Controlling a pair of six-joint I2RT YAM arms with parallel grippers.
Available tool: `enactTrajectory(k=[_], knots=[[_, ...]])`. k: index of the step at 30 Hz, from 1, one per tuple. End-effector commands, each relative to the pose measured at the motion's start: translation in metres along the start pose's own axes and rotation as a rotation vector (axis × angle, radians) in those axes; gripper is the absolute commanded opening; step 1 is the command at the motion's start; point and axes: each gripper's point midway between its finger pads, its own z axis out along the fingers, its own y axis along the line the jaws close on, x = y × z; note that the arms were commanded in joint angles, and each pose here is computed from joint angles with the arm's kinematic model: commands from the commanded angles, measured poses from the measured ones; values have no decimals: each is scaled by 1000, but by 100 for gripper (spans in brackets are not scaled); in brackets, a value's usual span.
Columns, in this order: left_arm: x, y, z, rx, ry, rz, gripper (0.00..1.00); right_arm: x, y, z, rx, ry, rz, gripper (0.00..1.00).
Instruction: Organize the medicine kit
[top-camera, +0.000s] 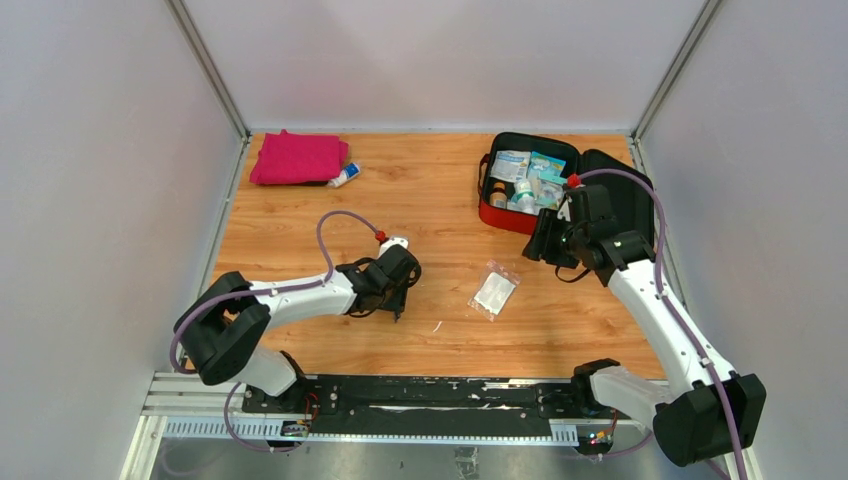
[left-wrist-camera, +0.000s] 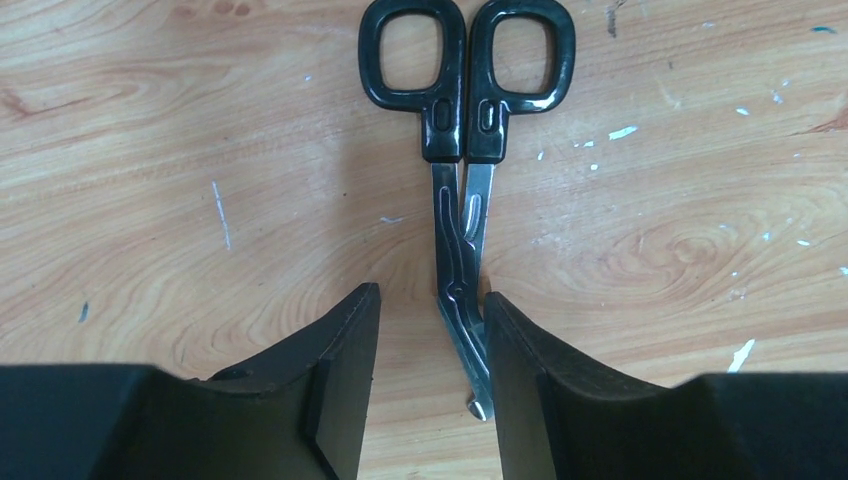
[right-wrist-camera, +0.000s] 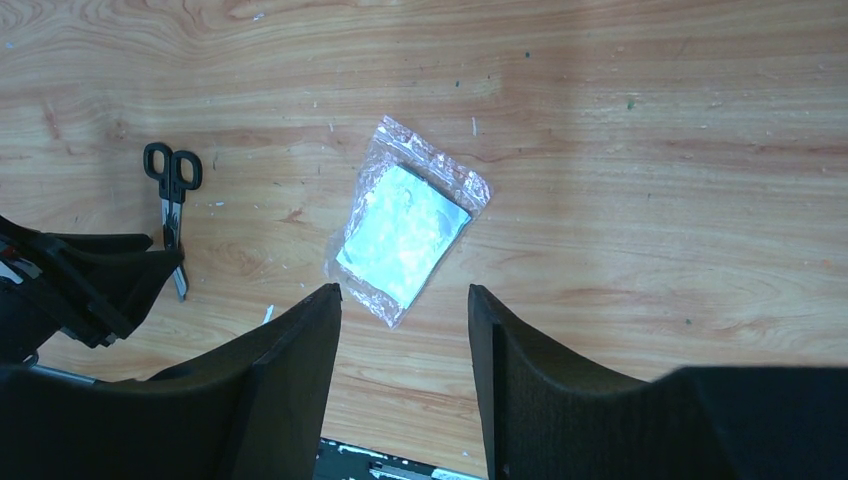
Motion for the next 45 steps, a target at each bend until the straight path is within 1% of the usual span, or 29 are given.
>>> enactTrajectory(k=[1,6,8,9,13,15,22,25,30,34,39,45], knots=[[9,11,-3,-62,53,29,49,11,2,0,-9,26,10,55],[24,10,-2,-62,102,-10,49,13,1,1,-8,29,13,55],[32,9,0,-60,120,-24,48,13,2,2,-11,32,13,55],[35,8,1,-60,128,-27,46,13,2,2,-11,33,15,55],[45,5,5,-53,155,-25,33,13,3,3,-17,35,17,55],[46,4,5,-49,157,-22,28,12,3,3,-18,34,17,55],[45,1,4,-32,153,-23,17,14,5,2,-32,36,21,54],[40,-10,0,41,126,-32,14,17,23,2,-97,57,-6,54],[29,-29,-11,159,79,-50,12,40,72,12,-203,106,-41,55],[26,-35,-17,199,70,-57,9,66,100,31,-257,146,34,55],[28,-38,-19,228,63,-74,9,81,126,52,-325,162,191,55],[32,-38,-19,236,67,-77,8,89,138,85,-327,204,252,57]])
